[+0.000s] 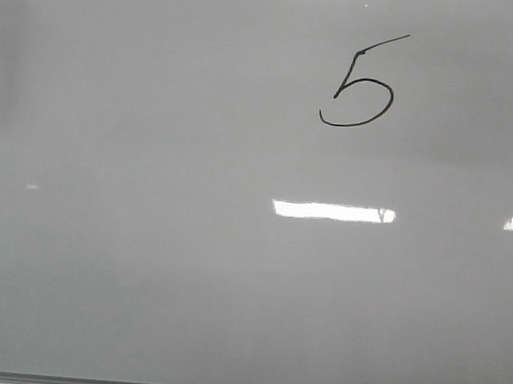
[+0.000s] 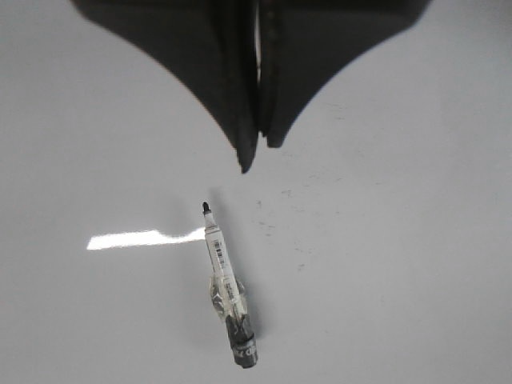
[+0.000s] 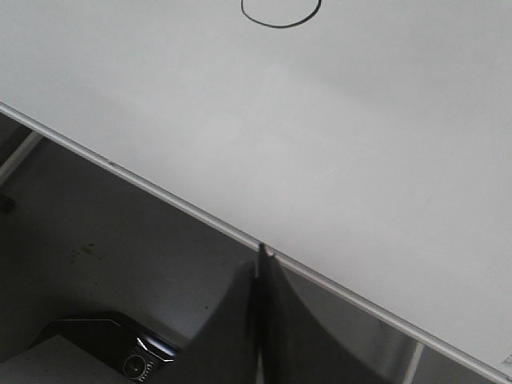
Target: Write number 5 on whiteboard
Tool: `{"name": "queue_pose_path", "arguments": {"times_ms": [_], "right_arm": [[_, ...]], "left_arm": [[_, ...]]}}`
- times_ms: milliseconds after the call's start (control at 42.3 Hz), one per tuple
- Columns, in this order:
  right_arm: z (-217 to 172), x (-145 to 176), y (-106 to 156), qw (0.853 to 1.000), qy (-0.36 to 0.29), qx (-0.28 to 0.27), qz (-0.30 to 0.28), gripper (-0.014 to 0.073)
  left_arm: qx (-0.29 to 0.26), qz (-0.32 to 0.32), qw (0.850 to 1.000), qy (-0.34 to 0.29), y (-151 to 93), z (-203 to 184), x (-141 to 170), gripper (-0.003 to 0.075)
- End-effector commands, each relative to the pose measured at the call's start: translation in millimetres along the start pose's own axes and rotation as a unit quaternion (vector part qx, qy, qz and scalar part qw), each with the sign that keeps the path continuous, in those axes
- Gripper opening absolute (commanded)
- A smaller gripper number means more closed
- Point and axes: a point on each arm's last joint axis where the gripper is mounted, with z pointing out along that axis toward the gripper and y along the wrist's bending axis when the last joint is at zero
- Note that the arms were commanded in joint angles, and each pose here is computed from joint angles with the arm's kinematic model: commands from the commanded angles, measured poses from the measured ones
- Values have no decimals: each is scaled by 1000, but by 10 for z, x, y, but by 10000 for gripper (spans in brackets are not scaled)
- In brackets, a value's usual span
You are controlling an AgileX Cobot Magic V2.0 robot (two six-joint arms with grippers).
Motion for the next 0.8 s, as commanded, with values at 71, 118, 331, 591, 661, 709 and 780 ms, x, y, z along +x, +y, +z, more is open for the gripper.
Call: {"name": "queue_pose_path", "arguments": {"times_ms": [71, 118, 331, 591, 661, 709, 780], "right_arm": [[-80, -100, -8, 999, -43, 7, 1, -52], [-80, -100, -8, 999, -43, 7, 1, -52], [-80, -100, -8, 999, -43, 7, 1, -52], [-80, -98, -8, 999, -42, 6, 1, -52], [-80, -98, -8, 999, -42, 6, 1, -52], [-80, -98, -8, 999, -42, 6, 1, -52], [-80, -98, -8, 999, -42, 6, 1, -52]], "left_arm": [[-12, -3, 996, -83, 11, -44, -4, -20], [-14, -3, 996, -89, 14, -50, 23, -20], [-20, -7, 994, -110, 16, -69, 111, -20], [-19, -8, 988, -154, 3, -13, 228, -20], [-19, -11, 987, -160, 4, -16, 219, -20], [-19, -15, 987, -160, 4, -16, 219, -20], [-18, -23, 987, -157, 5, -14, 224, -20]]}}
